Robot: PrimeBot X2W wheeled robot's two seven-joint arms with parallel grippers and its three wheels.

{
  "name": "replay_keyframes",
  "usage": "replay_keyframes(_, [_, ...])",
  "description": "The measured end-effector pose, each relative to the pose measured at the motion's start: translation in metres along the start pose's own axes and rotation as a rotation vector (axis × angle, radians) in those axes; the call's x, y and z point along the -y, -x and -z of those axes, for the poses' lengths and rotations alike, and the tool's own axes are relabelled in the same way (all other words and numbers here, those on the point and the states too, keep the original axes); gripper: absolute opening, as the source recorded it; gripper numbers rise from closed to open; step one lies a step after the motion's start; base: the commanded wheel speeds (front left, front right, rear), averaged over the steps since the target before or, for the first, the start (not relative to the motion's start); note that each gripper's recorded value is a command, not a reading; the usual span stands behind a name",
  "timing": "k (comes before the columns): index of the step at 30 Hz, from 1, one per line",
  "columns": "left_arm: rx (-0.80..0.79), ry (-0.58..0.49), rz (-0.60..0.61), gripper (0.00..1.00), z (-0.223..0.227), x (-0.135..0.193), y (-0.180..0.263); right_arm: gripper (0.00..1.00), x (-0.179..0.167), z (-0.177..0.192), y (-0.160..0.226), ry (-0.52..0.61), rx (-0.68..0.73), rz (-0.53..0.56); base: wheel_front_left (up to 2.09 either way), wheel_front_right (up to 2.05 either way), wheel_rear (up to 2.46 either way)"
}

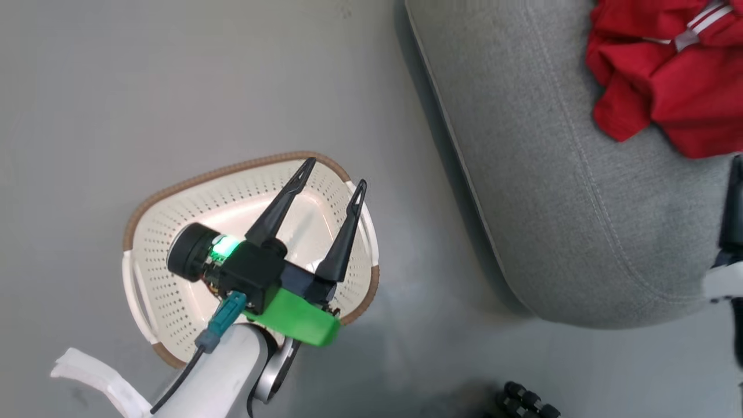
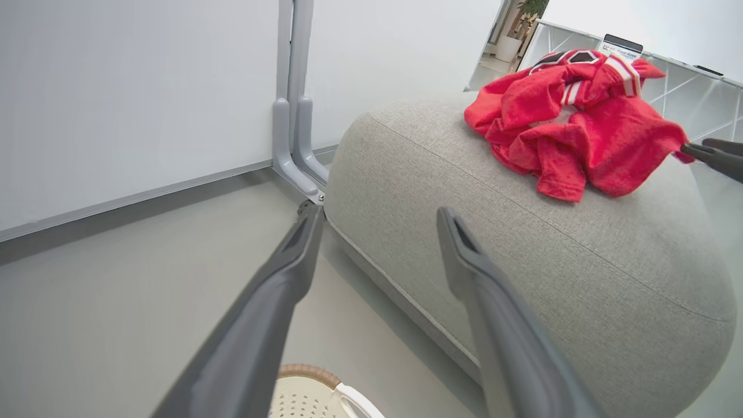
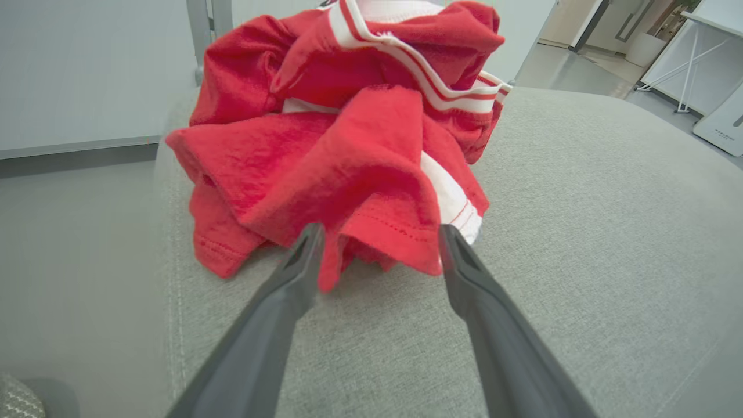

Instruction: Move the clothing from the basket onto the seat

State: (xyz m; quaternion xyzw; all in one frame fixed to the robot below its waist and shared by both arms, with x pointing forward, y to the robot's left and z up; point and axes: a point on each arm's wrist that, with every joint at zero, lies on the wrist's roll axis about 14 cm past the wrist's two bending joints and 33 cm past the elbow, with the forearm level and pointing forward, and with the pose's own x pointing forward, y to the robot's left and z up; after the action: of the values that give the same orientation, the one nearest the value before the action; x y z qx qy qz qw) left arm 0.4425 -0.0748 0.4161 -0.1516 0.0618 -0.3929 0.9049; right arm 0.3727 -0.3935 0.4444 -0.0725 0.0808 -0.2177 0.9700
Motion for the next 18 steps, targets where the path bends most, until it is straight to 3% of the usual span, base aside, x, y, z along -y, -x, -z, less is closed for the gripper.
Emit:
replay_keyframes(7, [0.096,0.006,-0.156,1.0,-0.044,-0.012,0.021,1.0,-0.055,-0.021,0.025,-0.063,0.061,-0.173,0.0,0.0,0.0])
replay_keyframes(18, [0.203,-0.093,-0.434,1.0,-0.095,-0.039,0.104,1.0,-0.151,-0.064,0.064,-0.204,0.176,-0.464,0.0,0.0,0.0])
